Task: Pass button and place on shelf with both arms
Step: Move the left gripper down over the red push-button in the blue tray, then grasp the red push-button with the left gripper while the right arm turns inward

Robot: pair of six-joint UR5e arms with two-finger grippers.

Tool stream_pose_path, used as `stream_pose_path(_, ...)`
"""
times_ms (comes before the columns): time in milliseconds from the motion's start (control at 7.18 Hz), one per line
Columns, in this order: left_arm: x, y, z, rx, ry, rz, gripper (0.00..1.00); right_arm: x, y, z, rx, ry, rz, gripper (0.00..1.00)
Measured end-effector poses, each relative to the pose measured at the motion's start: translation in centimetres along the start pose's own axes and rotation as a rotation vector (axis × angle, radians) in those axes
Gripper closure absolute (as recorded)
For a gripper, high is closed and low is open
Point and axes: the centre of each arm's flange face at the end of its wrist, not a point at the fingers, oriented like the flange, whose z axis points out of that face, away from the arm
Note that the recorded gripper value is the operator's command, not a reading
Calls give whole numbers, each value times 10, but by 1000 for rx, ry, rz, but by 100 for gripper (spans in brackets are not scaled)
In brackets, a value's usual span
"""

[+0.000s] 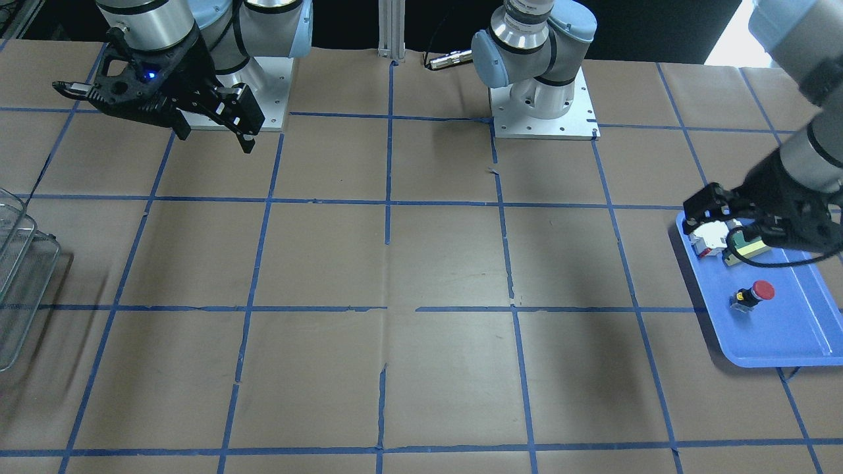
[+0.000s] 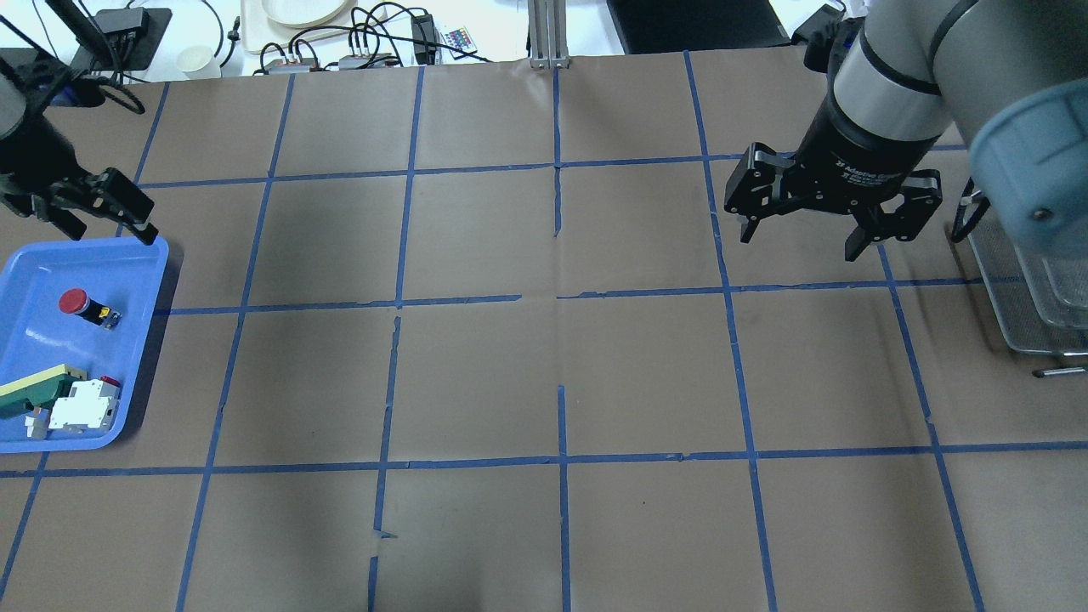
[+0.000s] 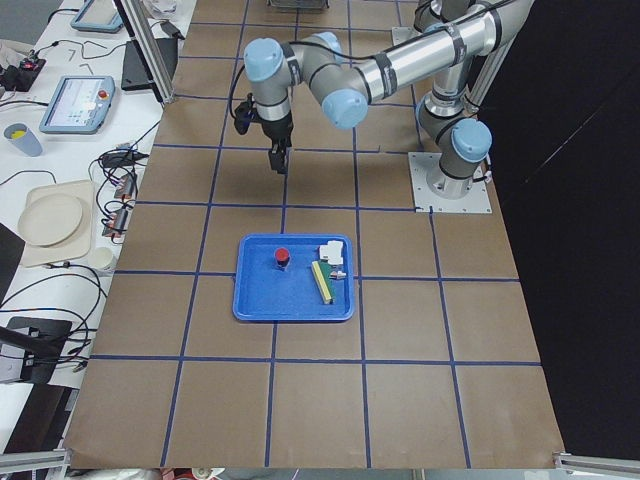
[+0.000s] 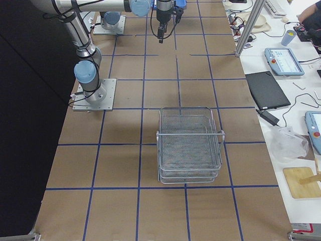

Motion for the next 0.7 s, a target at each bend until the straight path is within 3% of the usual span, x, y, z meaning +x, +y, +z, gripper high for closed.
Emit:
stream_pose_path(279, -88, 3, 64, 24, 33, 148, 1, 1, -1, -1, 0, 3, 2, 0)
stream_pose_path(418, -113, 0, 83, 57, -1, 226, 1, 3, -2, -2, 2, 4, 5, 0)
stream_pose_path(697, -140, 2, 100, 83, -44, 289, 1, 2, -3, -4, 11, 6, 5, 0)
